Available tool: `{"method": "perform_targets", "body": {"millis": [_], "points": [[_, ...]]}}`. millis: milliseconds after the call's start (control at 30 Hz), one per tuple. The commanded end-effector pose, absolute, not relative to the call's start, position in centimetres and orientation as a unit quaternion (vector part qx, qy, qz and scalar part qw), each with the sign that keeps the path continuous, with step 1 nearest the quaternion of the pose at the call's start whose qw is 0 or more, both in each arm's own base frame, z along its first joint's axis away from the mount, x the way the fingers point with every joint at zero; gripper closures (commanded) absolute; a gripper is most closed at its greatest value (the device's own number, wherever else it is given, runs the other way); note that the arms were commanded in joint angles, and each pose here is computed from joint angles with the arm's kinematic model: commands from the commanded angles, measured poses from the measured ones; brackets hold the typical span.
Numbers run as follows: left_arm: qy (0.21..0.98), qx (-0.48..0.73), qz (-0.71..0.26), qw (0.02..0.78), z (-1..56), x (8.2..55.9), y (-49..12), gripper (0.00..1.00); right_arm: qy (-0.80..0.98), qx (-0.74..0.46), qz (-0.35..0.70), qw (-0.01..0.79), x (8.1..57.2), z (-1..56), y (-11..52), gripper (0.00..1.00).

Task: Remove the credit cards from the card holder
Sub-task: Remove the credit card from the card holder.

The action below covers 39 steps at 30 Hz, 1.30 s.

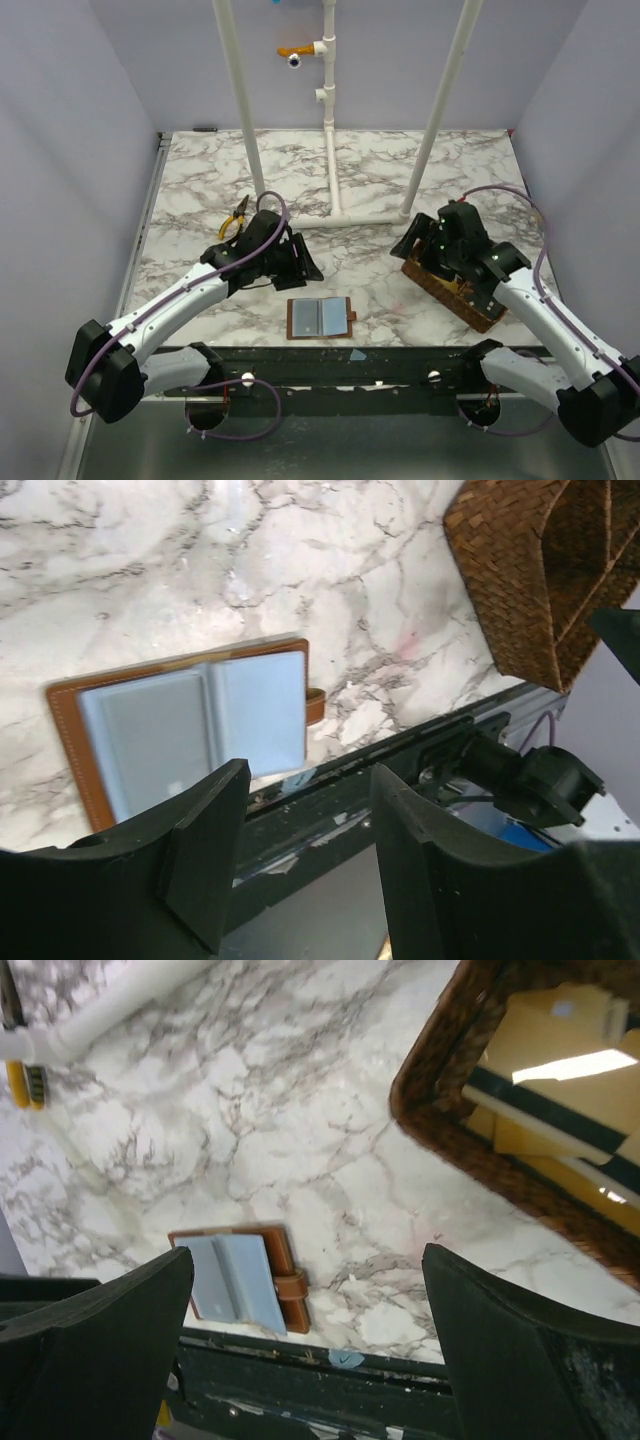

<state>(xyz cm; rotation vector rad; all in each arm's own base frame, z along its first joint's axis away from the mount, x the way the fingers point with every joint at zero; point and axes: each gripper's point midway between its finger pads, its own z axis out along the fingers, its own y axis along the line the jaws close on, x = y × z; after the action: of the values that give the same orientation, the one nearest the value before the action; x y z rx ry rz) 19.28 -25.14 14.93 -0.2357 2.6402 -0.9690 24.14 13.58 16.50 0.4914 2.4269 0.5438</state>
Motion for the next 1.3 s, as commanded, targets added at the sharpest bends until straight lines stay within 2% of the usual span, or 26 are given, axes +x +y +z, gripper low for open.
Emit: {"method": "perform_targets", "body": {"millis": [0, 367, 800, 900, 1267], "points": [[0.928, -0.069, -0.313, 0.191, 13.2, 18.9, -22.8, 0.46, 0.910, 0.187, 0.207, 0.308, 23.7, 14.7, 16.7, 0.00], [0.925, -0.070, -0.308, 0.212, 9.7, 16.9, -20.3, 0.45, 0.927, 0.084, 0.214, 0.297, 18.3, 10.6, 27.3, 0.00], [0.917, -0.107, -0.298, 0.241, 9.2, 17.1, -17.7, 0.45, 0.937, 0.008, 0.205, 0.283, 17.3, 9.8, 33.2, 0.01], [0.918, -0.124, -0.286, 0.244, 9.0, 17.5, -16.7, 0.46, 0.939, -0.007, 0.202, 0.278, 17.0, 9.5, 34.4, 0.05], [0.912, -0.150, -0.281, 0.260, 9.6, 18.9, -14.6, 0.46, 0.950, -0.056, 0.164, 0.261, 16.5, 6.0, 36.9, 0.32]]}}
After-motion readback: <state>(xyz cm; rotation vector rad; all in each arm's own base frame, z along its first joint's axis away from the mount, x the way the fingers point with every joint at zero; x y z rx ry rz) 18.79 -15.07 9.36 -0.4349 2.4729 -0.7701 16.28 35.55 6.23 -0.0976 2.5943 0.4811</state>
